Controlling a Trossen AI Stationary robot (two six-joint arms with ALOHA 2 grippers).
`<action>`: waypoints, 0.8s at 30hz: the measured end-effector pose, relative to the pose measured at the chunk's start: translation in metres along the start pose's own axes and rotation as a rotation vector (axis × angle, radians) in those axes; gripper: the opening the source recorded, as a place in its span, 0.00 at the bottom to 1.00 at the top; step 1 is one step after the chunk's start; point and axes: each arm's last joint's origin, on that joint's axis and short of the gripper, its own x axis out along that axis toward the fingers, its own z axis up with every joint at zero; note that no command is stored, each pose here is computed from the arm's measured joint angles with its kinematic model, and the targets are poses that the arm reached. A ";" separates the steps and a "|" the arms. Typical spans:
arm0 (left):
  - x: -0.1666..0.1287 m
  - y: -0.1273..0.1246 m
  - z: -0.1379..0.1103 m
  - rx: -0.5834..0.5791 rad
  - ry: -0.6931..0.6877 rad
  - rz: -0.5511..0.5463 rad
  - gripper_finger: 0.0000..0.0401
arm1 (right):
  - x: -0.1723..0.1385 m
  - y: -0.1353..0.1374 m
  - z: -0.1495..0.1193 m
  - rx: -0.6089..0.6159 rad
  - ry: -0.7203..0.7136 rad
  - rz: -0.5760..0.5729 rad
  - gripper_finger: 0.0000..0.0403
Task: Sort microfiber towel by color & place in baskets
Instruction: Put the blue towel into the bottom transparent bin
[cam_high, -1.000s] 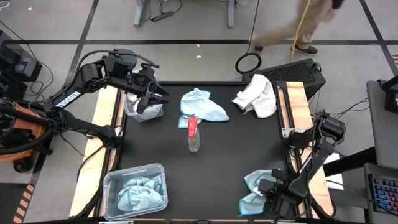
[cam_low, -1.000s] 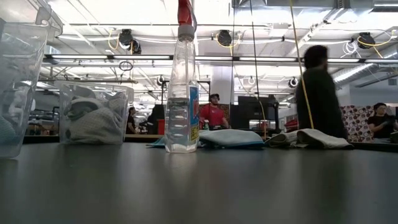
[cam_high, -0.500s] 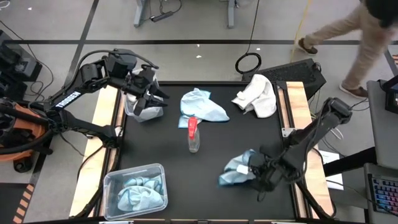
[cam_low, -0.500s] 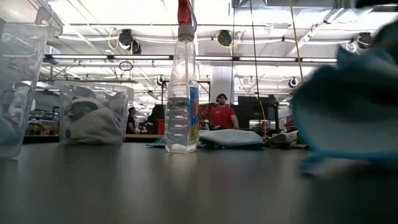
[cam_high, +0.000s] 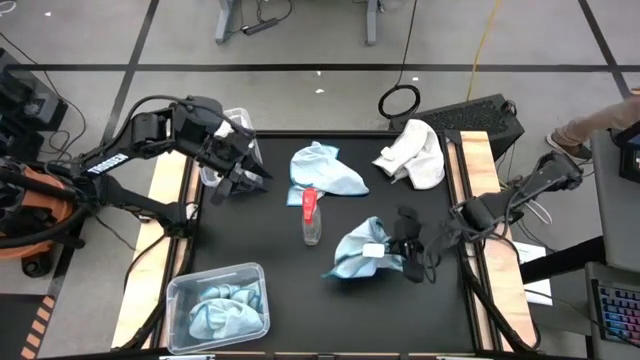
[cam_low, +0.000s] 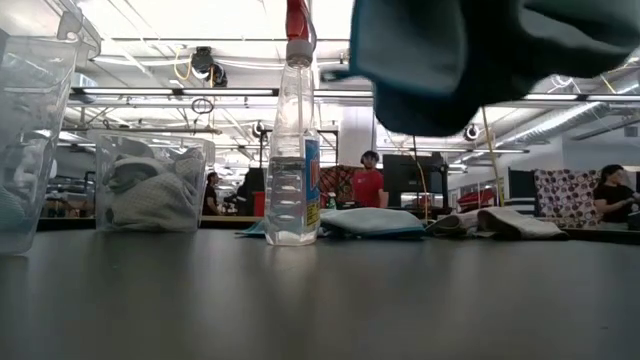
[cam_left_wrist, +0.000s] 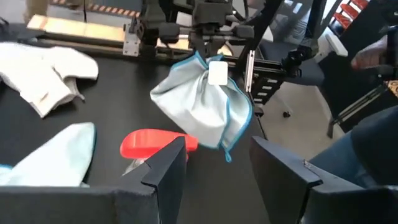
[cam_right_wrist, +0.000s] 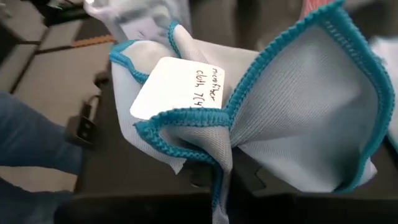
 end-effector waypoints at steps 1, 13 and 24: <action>0.001 -0.002 0.001 0.000 -0.004 0.003 0.46 | 0.000 -0.001 0.003 -0.014 -0.010 0.019 0.00; 0.012 -0.034 0.012 0.018 -0.105 -0.100 0.46 | -0.004 0.006 0.046 -0.052 -0.377 0.101 0.00; 0.020 -0.048 0.009 0.063 -0.082 -0.105 0.48 | 0.035 0.035 0.122 -0.194 -0.396 0.035 0.00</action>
